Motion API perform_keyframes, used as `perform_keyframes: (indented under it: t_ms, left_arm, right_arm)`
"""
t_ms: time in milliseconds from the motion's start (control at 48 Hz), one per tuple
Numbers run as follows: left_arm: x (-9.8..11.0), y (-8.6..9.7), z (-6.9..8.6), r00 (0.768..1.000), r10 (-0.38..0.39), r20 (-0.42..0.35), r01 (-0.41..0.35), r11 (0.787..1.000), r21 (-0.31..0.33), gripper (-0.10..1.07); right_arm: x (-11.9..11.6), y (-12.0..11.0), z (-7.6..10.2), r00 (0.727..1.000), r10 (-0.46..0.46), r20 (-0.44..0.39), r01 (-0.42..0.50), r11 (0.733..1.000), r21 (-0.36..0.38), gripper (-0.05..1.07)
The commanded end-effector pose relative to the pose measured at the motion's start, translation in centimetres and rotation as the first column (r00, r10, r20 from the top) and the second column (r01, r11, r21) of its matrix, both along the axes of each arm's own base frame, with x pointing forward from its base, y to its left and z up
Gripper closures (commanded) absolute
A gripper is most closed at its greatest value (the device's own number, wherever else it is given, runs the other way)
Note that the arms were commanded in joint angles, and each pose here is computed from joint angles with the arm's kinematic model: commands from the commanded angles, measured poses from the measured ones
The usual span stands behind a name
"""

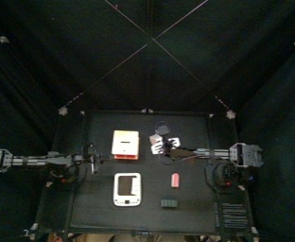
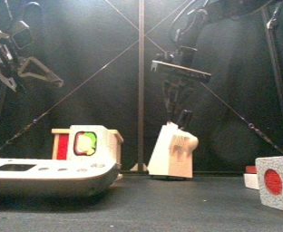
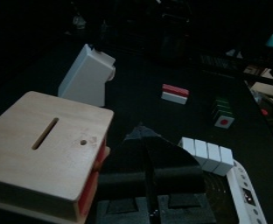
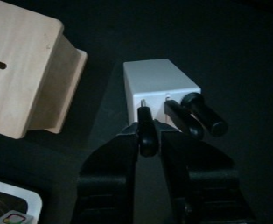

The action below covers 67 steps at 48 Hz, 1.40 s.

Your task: Pull out cleaver

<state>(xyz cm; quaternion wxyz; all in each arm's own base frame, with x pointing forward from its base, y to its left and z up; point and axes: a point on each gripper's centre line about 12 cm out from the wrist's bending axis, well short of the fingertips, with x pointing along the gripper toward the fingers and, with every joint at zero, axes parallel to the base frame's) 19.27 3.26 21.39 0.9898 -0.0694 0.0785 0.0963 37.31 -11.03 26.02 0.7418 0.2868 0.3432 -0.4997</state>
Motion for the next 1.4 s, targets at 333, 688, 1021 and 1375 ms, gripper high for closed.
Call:
perform_keyframes:
  t_ms: [333,688,1021,1375]
  left_arm:
    - [0.2,0.1,0.3,1.000,0.003,0.009,-0.003,1.000,0.003,0.98]
    - [0.2,0.1,0.3,1.000,0.003,0.009,-0.003,1.000,0.003,0.98]
    - [0.1,0.1,0.4,1.000,0.003,0.012,-0.003,1.000,0.003,0.98]
    - [0.2,0.1,0.3,1.000,0.003,0.009,-0.003,1.000,0.003,0.98]
  right_arm:
    - [0.4,1.0,2.8,1.000,0.010,0.020,-0.009,0.999,-0.040,0.44]
    - [0.2,2.0,3.9,1.000,0.014,0.015,-0.013,0.999,-0.049,0.44]
    - [0.1,3.1,5.8,0.999,0.037,0.033,-0.034,0.997,-0.076,0.44]
    - [0.0,4.5,7.6,0.997,0.062,0.052,-0.056,0.993,-0.103,0.44]
